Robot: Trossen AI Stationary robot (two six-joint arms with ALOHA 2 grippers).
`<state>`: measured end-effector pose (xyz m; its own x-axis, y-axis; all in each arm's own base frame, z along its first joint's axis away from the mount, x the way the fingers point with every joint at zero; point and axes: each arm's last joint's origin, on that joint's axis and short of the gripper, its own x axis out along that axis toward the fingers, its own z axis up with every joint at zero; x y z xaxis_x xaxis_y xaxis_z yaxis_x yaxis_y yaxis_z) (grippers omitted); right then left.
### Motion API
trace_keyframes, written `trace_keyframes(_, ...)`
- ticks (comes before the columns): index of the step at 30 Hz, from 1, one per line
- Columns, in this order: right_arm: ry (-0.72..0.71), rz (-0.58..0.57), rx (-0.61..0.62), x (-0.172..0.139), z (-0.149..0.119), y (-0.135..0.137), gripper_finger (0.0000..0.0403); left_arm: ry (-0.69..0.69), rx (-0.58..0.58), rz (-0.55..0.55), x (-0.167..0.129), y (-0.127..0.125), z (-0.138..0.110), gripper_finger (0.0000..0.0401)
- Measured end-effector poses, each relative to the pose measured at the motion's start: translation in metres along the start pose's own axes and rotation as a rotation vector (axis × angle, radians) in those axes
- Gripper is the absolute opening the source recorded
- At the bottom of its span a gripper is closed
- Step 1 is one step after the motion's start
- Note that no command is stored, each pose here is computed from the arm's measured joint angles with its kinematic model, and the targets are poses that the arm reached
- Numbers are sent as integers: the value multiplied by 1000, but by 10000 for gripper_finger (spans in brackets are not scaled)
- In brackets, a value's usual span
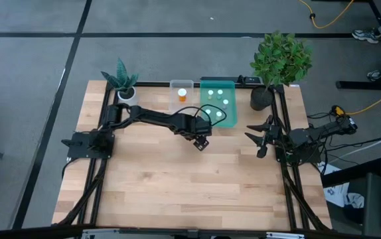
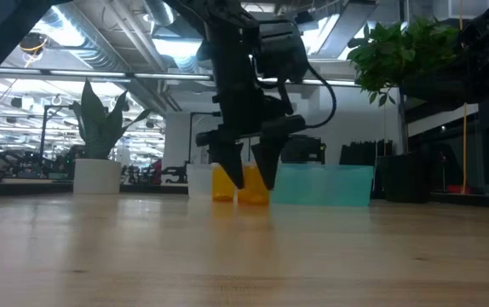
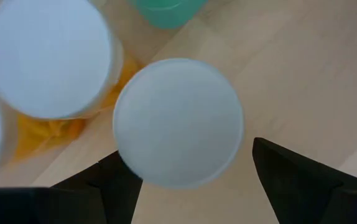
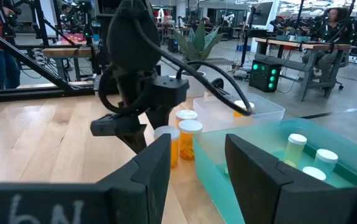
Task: Pick and place medicine bottles into bin by pill shape (circle, oval)
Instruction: Put the orange capsule bottle into the transparent bin
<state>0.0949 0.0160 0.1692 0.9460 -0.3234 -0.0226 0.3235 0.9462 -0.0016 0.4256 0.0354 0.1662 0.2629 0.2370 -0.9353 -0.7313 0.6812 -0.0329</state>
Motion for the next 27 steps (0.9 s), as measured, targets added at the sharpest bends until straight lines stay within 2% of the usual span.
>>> trace_keyframes(7, 0, 0, 1, 0, 0, 0, 154, -62, -24, 5, -8, 0, 11, 283)
trace_keyframes(12, 0, 0, 4, 0, 0, 0, 154, -53, -41, 25, -13, 7, 20, 283)
trace_keyframes(27, 0, 0, 4, 0, 0, 0, 154, -35, -70, 46, -12, 13, 23, 283)
